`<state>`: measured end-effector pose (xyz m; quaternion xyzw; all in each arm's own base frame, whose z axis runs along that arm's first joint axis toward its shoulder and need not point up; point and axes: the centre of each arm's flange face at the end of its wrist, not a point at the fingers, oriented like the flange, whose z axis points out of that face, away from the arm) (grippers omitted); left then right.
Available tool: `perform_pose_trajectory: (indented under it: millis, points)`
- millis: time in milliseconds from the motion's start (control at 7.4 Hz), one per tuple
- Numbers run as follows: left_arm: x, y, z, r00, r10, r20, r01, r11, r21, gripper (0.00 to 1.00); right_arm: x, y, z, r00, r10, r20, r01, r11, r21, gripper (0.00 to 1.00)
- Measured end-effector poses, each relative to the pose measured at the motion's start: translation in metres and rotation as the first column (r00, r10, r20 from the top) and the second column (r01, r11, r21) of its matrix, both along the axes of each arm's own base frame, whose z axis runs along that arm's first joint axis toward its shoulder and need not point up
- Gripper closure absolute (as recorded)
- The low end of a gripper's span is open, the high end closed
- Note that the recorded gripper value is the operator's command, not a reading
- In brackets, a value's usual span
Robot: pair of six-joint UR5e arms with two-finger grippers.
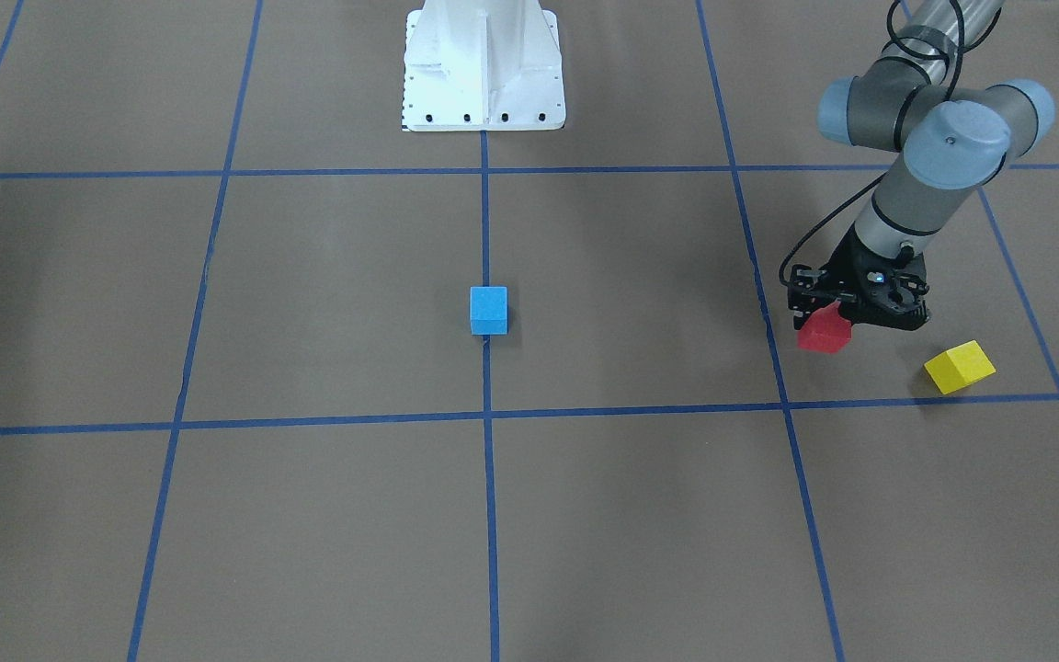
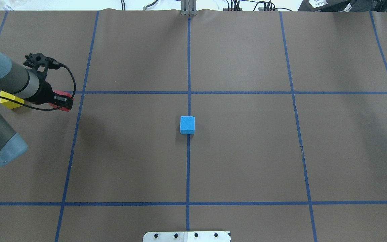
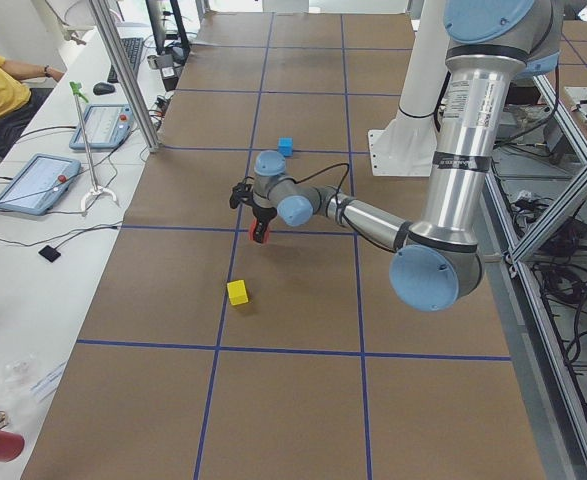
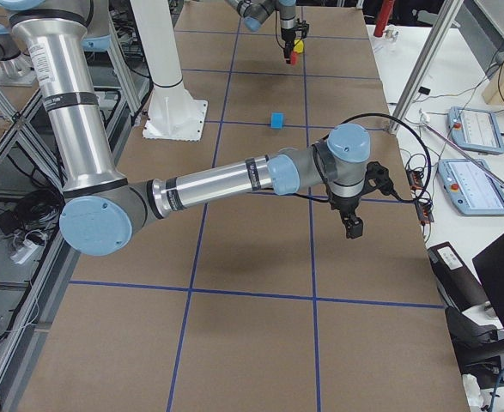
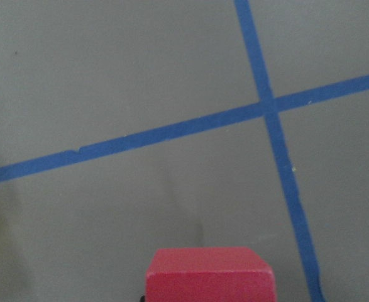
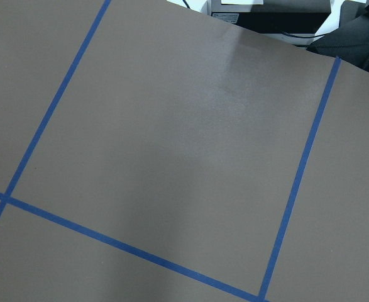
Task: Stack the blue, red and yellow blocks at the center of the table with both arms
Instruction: 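Carry the red block with the left gripper onto the blue block and release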
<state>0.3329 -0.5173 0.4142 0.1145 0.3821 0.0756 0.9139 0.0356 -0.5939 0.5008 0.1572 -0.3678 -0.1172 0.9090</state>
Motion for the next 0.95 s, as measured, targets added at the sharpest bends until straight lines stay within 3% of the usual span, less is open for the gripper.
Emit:
perform_pose_trajectory:
  millis: [270,676,946]
  points:
    - [0.04,-0.024,-0.112,1.0,0.018,-0.002,-0.018,0.999,-0.031,1.0,0.001,0.006,0.013,1.0,0.007,-0.001,-0.007,0.999,-0.032,0.0]
    - [0.13,-0.01,-0.225,0.999,0.019,-0.045,-0.024,0.994,-0.11,1.0,0.002,0.015,0.028,0.999,0.037,0.003,-0.037,0.996,-0.082,0.0]
    - [0.197,0.012,-0.274,0.999,-0.012,-0.043,0.006,0.989,-0.145,1.0,0.006,0.022,0.038,0.999,0.051,0.002,-0.051,0.993,-0.105,0.0]
